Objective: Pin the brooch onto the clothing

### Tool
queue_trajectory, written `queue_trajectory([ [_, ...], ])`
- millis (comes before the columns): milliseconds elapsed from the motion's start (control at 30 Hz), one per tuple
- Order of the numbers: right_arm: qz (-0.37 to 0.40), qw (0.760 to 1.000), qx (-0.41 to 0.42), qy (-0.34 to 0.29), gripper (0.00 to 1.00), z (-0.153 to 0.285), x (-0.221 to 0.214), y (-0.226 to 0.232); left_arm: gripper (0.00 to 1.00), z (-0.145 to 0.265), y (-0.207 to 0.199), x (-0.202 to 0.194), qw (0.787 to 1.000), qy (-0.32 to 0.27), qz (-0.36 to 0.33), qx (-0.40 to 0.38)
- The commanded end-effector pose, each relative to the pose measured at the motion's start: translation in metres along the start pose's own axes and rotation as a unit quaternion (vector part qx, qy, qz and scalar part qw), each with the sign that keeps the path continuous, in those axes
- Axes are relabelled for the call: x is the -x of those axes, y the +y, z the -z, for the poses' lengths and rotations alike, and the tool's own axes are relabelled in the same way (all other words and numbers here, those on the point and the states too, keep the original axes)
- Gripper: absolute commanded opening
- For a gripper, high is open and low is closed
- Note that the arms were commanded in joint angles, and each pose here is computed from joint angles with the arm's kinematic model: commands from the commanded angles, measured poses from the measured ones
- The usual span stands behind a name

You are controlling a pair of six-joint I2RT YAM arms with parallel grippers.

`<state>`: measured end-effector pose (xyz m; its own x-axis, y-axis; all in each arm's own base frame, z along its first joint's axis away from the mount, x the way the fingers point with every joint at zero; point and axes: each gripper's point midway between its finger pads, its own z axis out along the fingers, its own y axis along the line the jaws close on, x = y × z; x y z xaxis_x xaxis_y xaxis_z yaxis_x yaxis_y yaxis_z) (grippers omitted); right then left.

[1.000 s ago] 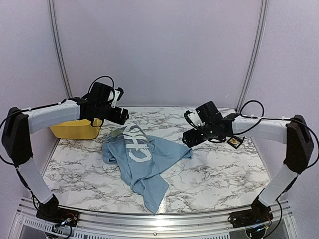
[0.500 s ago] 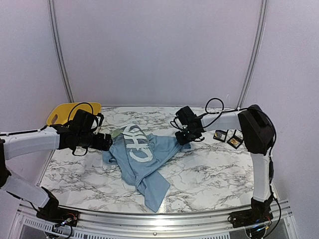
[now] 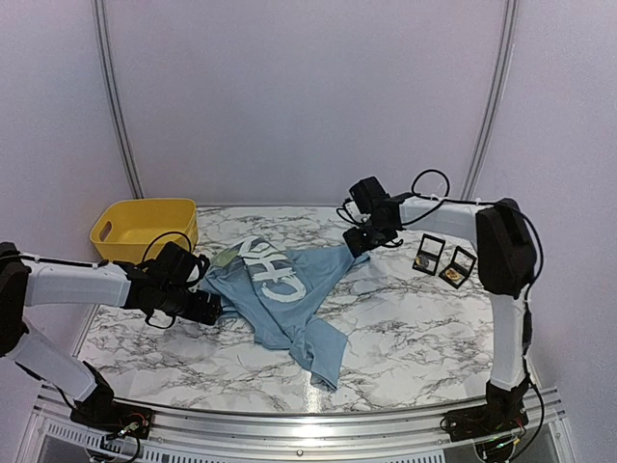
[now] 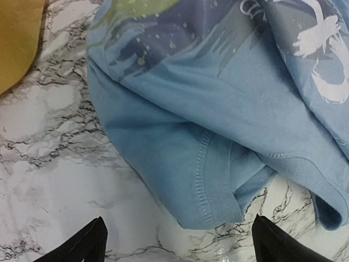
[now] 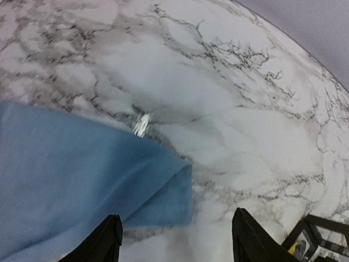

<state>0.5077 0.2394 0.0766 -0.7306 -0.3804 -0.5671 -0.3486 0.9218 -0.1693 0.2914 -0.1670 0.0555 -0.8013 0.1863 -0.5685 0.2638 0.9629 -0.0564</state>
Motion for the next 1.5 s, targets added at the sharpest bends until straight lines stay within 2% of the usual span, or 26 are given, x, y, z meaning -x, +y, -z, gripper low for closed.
queue_trajectory([
  [0,0.121,0.991,0.053,-0.028,0.74,0.086,-0.029,0.075,0.95,-0.015,-0.011,-0.016,0.999,0.028,0.010,-0.018],
  [100,0.218,0.961,0.166,-0.027,0.89,0.136,-0.096,0.156,0.93,-0.026,-0.012,-0.018,0.999,0.033,0.011,-0.016],
  [200,0.292,0.929,0.227,-0.005,0.93,0.166,-0.168,0.201,0.87,-0.032,-0.015,-0.016,0.999,0.037,0.005,-0.019],
  [367,0.283,0.930,0.231,0.034,0.92,0.168,-0.218,0.205,0.45,-0.031,-0.029,-0.009,0.998,0.032,0.003,-0.052],
  [500,0.275,0.924,0.264,0.045,0.87,0.160,-0.239,0.217,0.01,-0.025,-0.026,-0.003,0.999,0.007,0.005,-0.047],
  [867,0.286,0.901,0.324,0.041,0.78,0.158,-0.250,0.248,0.00,-0.002,-0.014,0.004,0.999,-0.036,0.023,-0.032],
  [900,0.288,0.901,0.322,0.046,0.75,0.154,-0.253,0.249,0.00,-0.001,-0.014,0.004,0.998,-0.038,0.024,-0.033],
  [933,0.289,0.900,0.323,0.050,0.68,0.151,-0.257,0.251,0.00,0.001,-0.014,0.006,0.998,-0.043,0.026,-0.032],
  [967,0.287,0.899,0.326,0.058,0.57,0.147,-0.261,0.253,0.00,0.003,-0.014,0.007,0.998,-0.047,0.026,-0.033],
  [1033,0.280,0.893,0.345,0.068,0.17,0.148,-0.264,0.261,0.00,0.006,-0.013,0.012,0.997,-0.058,0.026,-0.032],
  [1067,0.279,0.888,0.359,0.068,0.01,0.153,-0.264,0.265,0.00,0.010,-0.012,0.016,0.997,-0.066,0.027,-0.031],
  [1200,0.258,0.871,0.417,0.026,0.00,0.204,-0.234,0.271,0.00,0.034,-0.014,0.032,0.994,-0.099,0.035,-0.039],
  [1367,0.209,0.839,0.500,-0.040,0.00,0.318,-0.189,0.250,0.00,0.084,-0.012,0.037,0.989,-0.133,0.047,-0.047],
  [1467,0.157,0.843,0.500,-0.118,0.00,0.363,-0.148,0.217,0.00,0.112,-0.016,0.050,0.980,-0.178,0.046,-0.073],
])
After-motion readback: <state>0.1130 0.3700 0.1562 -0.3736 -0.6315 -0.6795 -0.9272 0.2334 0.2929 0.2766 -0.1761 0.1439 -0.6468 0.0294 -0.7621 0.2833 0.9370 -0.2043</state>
